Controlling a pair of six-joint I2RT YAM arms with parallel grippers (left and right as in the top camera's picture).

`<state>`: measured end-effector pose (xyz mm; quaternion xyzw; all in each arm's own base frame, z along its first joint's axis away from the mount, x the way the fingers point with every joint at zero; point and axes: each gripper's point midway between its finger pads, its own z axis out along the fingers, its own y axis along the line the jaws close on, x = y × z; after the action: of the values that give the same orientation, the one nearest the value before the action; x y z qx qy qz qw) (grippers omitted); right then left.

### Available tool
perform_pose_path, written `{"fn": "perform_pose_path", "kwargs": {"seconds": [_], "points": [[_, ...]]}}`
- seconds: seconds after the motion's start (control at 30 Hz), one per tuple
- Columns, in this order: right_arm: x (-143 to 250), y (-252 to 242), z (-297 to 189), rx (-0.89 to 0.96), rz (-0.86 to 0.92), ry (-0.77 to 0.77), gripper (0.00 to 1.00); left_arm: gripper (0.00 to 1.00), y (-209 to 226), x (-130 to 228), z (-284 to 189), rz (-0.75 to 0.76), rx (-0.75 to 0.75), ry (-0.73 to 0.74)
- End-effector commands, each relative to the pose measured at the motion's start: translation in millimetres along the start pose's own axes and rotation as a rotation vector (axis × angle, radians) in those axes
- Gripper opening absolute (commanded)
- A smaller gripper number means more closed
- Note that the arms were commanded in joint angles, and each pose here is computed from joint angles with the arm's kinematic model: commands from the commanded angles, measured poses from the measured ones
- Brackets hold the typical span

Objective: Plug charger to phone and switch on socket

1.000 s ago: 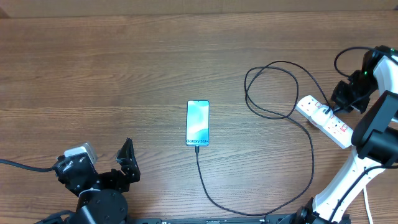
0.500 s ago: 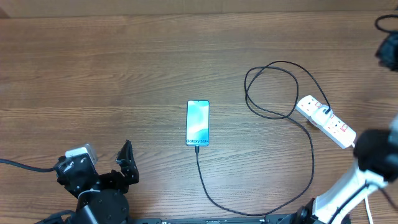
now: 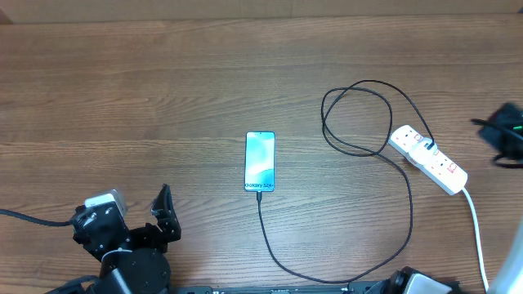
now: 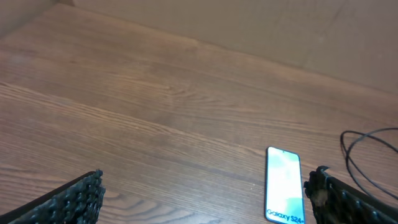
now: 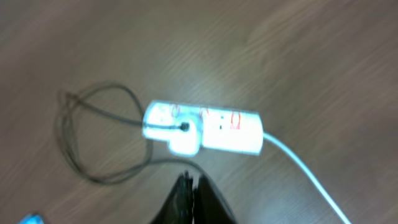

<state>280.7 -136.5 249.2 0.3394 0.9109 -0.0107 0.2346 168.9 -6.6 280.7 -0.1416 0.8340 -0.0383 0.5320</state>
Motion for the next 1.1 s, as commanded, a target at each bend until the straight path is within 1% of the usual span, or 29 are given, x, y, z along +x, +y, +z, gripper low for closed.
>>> {"fn": "perform_pose_path", "kwargs": {"seconds": [0.0,0.23,0.4,0.73,0.87,1.07], "points": [[38.5,-14.5,71.3,0.06,0.01,0.19,0.04,1.0,4.0,-4.7,-1.0,0.0,-0.012,-0.03],[53.2,-20.1,132.9,0.109,0.015,0.386,0.04,0.99,-1.1,-8.7,-1.1,-0.03,0.006,-0.043],[65.6,-21.1,161.0,0.115,0.002,0.471,0.04,1.0,-4.5,-11.6,-1.2,-0.05,0.017,-0.052],[52.6,-12.7,174.0,0.071,-0.017,0.427,0.04,0.99,-4.6,-11.6,-1.2,-0.051,0.018,-0.052],[50.6,-6.3,174.1,0.036,-0.034,0.426,0.04,0.99,-4.7,-11.6,-1.2,-0.05,0.018,-0.052],[45.2,-4.4,179.3,0.036,-0.036,0.427,0.04,1.0,-4.6,-11.5,-1.2,-0.05,0.018,-0.052]]}}
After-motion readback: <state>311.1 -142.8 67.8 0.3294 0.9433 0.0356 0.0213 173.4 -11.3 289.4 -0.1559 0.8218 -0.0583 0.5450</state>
